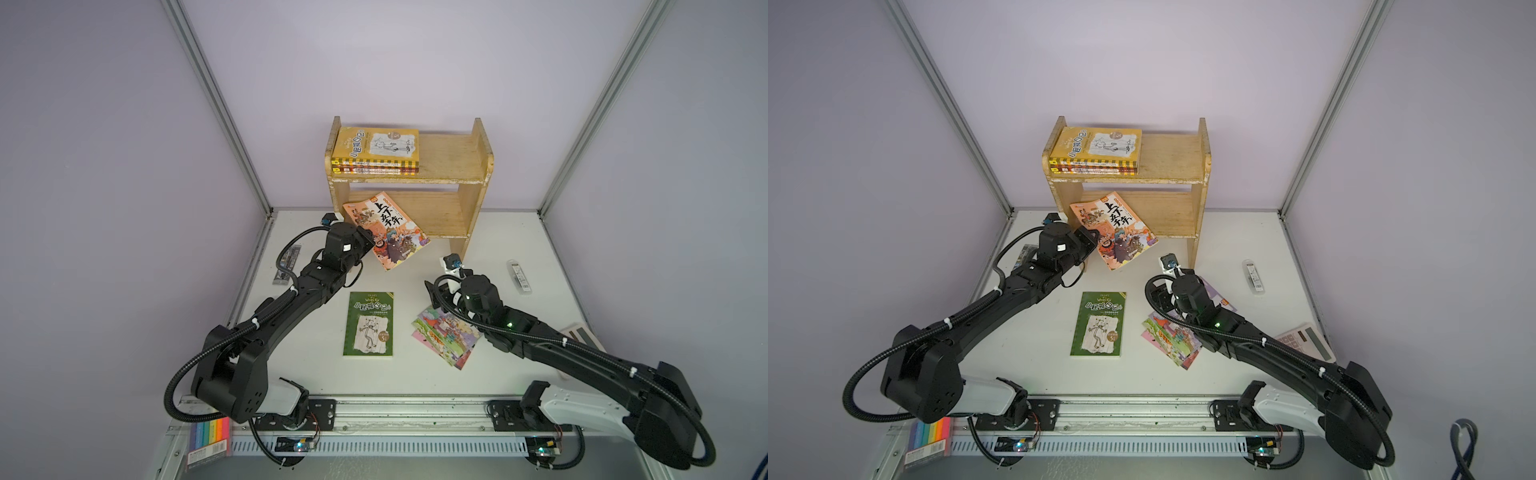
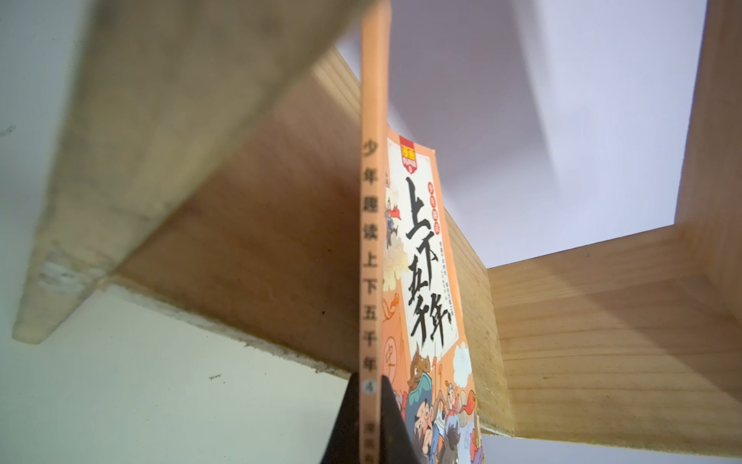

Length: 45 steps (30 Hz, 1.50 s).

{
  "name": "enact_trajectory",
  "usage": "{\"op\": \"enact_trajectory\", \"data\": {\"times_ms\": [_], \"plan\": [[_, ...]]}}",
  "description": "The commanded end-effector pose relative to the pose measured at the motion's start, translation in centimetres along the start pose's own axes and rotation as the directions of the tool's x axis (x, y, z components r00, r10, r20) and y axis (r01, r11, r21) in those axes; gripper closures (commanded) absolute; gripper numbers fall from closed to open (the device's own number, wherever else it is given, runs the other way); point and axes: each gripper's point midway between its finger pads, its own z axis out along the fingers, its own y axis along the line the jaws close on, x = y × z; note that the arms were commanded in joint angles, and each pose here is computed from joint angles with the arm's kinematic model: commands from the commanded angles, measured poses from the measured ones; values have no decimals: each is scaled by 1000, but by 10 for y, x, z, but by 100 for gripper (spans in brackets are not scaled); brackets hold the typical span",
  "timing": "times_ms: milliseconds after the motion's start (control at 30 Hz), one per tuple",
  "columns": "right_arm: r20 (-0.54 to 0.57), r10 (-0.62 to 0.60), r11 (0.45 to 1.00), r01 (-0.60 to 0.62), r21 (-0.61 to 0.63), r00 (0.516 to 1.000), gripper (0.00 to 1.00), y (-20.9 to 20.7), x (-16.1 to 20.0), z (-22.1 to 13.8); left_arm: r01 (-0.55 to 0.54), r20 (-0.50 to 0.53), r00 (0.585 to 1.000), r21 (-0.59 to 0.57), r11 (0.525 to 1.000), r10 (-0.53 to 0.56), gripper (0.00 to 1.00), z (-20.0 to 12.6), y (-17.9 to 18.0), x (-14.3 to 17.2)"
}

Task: Stacking books/files
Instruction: Place the book at the bookshelf.

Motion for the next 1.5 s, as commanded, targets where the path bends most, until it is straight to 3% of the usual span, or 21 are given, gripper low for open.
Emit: {"op": "enact_trajectory", "data": {"times_ms": [0,267,467,567,933,1333,1467], "plan": [[27,-66,995,68,-78,997,13,14,-18,-5,29,93,995,-13,999,-28,100,2,-2,-13],[40,-243,953,246,-178,969,11,39,-54,1,69,171,983,-42,997,-61,100,5,0,-13],[1,-300,924,291,-248,954,11,59,-61,28,102,187,978,-39,994,-93,100,10,1,-11],[0,-311,924,303,-232,950,10,61,-67,43,106,187,978,-61,993,-93,99,11,4,-11],[-46,-414,899,401,-175,909,10,63,-75,89,109,179,979,-41,993,-100,82,11,0,-10],[-116,-453,891,447,-76,884,10,49,-75,114,108,169,981,-43,993,-99,77,7,7,-10],[-144,-465,884,466,-31,873,9,39,-71,113,101,160,983,-38,994,-94,64,-1,8,-8]]}}
